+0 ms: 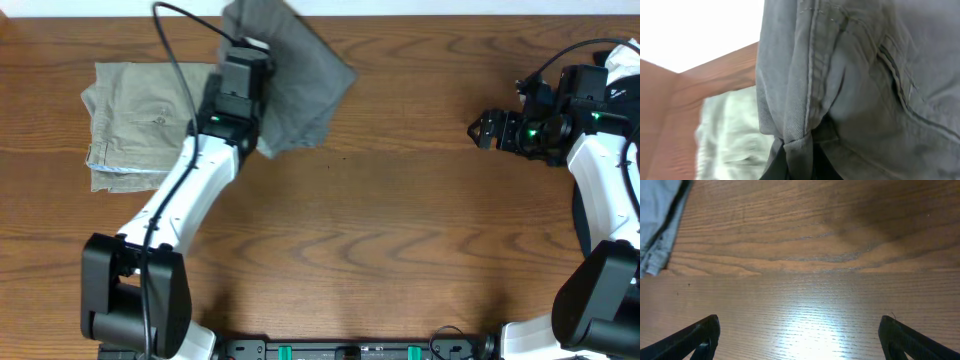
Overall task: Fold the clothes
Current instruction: 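Lift the grey shorts and carry them leftward onto the khaki stack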
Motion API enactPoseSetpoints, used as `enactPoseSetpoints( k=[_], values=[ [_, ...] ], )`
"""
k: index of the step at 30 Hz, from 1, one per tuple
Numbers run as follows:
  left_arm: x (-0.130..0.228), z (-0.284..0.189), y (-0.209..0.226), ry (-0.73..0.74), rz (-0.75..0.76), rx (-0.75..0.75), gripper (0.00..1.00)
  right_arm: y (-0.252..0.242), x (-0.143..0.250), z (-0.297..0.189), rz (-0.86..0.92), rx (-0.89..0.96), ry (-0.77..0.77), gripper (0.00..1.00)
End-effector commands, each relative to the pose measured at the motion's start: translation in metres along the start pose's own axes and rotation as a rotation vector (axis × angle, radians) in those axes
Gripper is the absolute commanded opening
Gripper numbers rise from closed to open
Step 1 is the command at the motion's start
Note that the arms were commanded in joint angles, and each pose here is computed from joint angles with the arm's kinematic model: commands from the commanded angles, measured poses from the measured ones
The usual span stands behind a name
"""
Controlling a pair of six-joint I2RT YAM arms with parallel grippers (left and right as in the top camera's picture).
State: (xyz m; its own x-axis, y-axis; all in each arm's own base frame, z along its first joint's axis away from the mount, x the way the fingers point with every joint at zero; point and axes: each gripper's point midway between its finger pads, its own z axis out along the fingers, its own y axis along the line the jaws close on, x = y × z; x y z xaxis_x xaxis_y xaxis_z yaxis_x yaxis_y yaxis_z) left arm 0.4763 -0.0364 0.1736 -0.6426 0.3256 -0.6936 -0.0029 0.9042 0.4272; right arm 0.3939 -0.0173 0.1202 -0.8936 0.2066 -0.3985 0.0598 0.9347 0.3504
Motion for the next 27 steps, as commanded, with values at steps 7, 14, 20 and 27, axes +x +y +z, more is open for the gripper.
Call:
enactPoseSetpoints(
  k=[7, 14, 20, 27],
  values=[
    [-0.013, -0.007, 0.064, -0.031, -0.070, -0.139, 0.06, -0.001, -0.001, 0.000, 0.011, 0.000, -0.001, 0.99],
    [-0.015, -0.021, 0.105, -0.050, -0.121, -0.219, 0.06, -0.001, -0.001, 0.000, 0.011, 0.000, -0.001, 0.99],
    [-0.001, -0.021, 0.125, -0.004, -0.133, -0.258, 0.06, -0.001, -0.001, 0.000, 0.011, 0.000, -0.001, 0.99],
    [0.018, -0.018, 0.143, 0.053, -0.171, -0.286, 0.06, -0.001, -0.001, 0.000, 0.011, 0.000, -0.001, 0.99]
  ],
)
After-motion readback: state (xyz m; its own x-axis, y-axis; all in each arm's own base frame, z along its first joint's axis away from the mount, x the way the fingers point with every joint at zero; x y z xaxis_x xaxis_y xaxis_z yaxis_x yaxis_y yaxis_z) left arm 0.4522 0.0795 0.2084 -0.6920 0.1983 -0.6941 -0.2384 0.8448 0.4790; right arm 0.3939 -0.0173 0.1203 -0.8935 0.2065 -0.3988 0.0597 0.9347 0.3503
